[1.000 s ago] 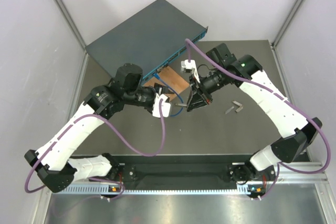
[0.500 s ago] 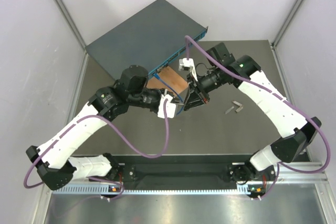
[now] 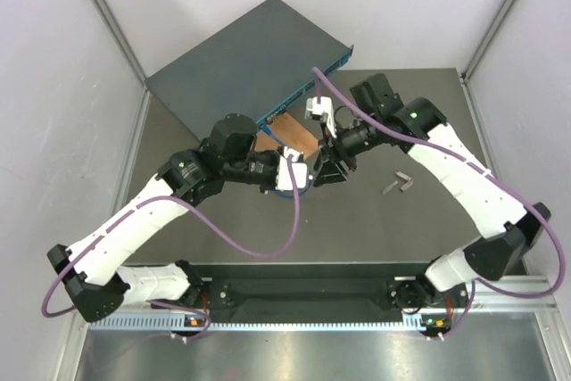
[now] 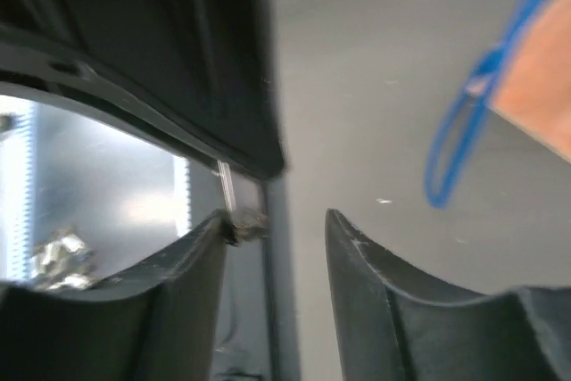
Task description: Insert the plug into the switch port
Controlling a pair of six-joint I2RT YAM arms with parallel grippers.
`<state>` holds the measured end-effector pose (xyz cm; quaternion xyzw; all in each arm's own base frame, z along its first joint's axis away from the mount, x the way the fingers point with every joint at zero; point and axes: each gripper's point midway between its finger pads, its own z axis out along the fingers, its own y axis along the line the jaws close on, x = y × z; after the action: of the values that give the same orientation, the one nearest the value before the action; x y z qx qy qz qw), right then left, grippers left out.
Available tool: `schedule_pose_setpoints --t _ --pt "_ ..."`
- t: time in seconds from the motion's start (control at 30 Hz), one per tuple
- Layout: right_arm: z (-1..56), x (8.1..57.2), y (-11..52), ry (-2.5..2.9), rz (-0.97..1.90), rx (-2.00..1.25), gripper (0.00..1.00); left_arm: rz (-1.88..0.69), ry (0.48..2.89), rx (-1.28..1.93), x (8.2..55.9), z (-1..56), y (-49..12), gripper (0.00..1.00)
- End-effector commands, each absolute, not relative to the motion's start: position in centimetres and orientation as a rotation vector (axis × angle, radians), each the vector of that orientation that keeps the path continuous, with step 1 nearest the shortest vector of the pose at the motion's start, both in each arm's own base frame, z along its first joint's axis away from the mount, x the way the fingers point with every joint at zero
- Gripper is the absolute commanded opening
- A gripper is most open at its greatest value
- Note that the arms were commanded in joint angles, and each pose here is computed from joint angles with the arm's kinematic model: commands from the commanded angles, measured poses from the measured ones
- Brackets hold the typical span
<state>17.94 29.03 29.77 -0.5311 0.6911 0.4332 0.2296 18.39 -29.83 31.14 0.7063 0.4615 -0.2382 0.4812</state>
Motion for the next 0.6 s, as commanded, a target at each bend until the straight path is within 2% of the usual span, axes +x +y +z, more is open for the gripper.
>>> schedule_pose_setpoints --t 0.0,0.07,0.13,0.3,0.43,0.57 --pt "32.5 21.1 26.9 1.737 0.852 -1.400 0.54 -0.713 1.229 1.573 17.9 33.2 -30.7 0.00" --pt "33.6 21.9 25.6 1.623 0.696 -1.382 0.70 -0.838 1.364 1.478 17.3 33.3 -31.2 0.00" --pt "34.8 23.0 23.9 1.513 0.521 -1.342 0.90 -0.990 1.510 1.343 16.8 34.1 -32.0 0.00" --pt "35.8 23.1 21.8 1.351 0.325 -1.366 0.90 -1.251 1.766 1.146 16.0 34.1 -33.4 0.00" --pt "36.3 21.9 21.6 1.219 0.260 -1.468 0.87 -1.490 1.972 0.892 17.6 34.5 -33.4 0.00" --pt "35.6 20.8 22.1 1.135 0.228 -1.578 0.82 -1.705 2.025 0.671 19.4 35.5 -33.4 0.00"
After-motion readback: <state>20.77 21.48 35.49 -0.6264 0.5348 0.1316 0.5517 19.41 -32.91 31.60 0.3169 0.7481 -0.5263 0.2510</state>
